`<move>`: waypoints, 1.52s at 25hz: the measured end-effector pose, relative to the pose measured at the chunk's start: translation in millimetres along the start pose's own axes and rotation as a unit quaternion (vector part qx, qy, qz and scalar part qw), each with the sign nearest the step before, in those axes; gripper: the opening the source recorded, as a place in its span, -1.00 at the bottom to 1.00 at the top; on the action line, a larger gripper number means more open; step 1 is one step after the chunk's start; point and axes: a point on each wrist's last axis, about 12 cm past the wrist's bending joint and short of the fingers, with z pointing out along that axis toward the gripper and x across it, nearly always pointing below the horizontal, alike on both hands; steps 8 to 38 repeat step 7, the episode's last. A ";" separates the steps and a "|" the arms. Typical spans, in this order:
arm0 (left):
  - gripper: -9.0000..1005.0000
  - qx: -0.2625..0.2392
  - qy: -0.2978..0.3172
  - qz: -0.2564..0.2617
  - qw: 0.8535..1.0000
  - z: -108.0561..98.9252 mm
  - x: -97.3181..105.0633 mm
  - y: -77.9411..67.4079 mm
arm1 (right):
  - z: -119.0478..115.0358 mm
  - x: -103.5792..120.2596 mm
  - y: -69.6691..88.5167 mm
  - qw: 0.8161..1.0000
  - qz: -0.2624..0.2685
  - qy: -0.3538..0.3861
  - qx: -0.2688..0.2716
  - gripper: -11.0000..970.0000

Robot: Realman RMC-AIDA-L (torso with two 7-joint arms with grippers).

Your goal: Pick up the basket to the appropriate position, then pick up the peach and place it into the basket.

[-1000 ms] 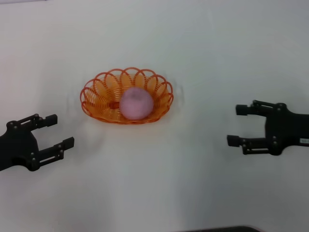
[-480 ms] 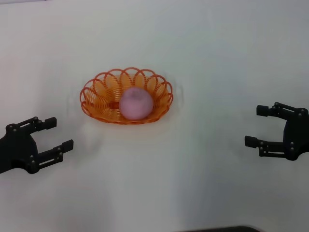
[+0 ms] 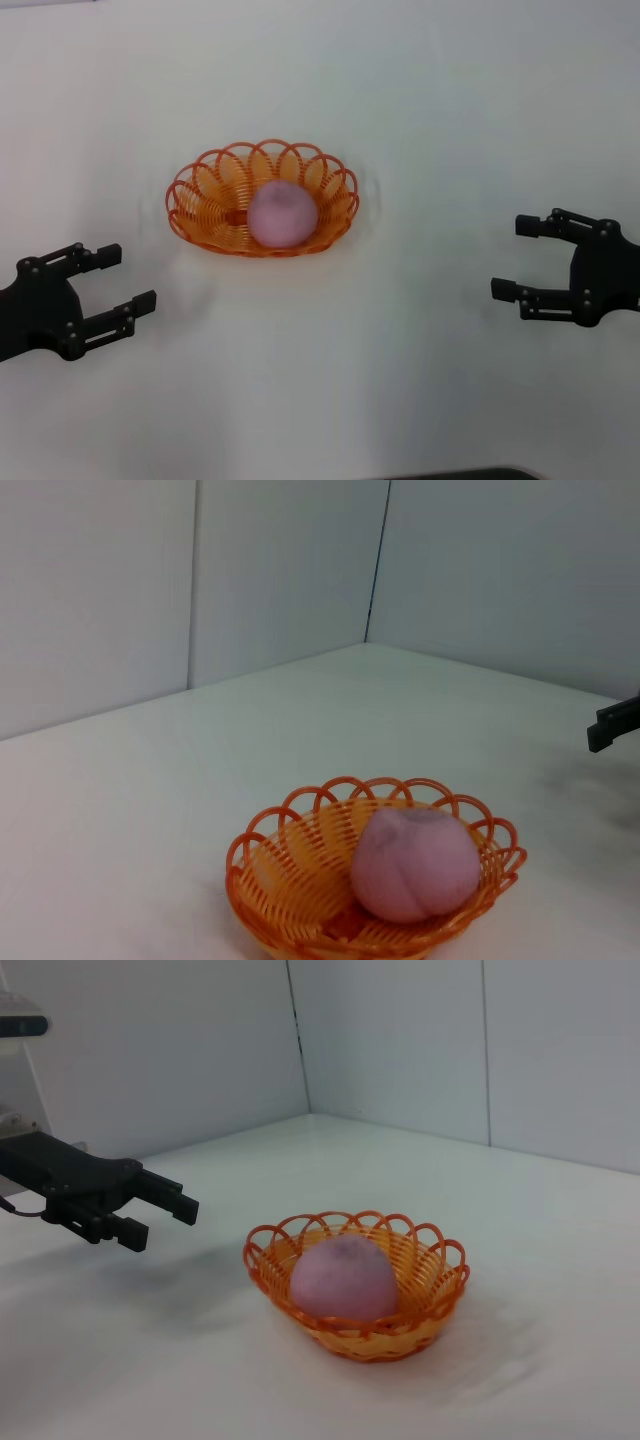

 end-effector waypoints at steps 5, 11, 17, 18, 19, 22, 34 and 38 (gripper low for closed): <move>0.44 0.003 -0.001 -0.003 1.000 2.2 0.2 0.0 | 2.0 -1.8 -2.3 1.000 -0.003 0.000 0.002 0.89; 0.44 0.003 -0.001 -0.003 1.000 2.3 0.1 0.1 | 2.7 -2.4 -3.1 1.000 -0.004 0.000 0.002 0.89; 0.44 0.003 -0.001 -0.003 1.000 2.3 0.1 0.1 | 2.7 -2.4 -3.1 1.000 -0.004 0.000 0.002 0.89; 0.44 0.003 -0.001 -0.003 1.000 2.3 0.1 0.1 | 2.7 -2.4 -3.1 1.000 -0.004 0.000 0.002 0.89; 0.44 0.003 -0.001 -0.003 1.000 2.3 0.1 0.1 | 2.7 -2.4 -3.1 1.000 -0.004 0.000 0.002 0.89; 0.44 0.003 -0.001 -0.003 1.000 2.3 0.1 0.1 | 2.7 -2.4 -3.1 1.000 -0.004 0.000 0.002 0.89; 0.44 0.003 -0.001 -0.003 1.000 2.3 0.1 0.1 | 2.7 -2.4 -3.1 1.000 -0.004 0.000 0.002 0.89; 0.44 0.003 -0.001 -0.003 1.000 2.3 0.1 0.1 | 2.7 -2.4 -3.1 1.000 -0.004 0.000 0.002 0.89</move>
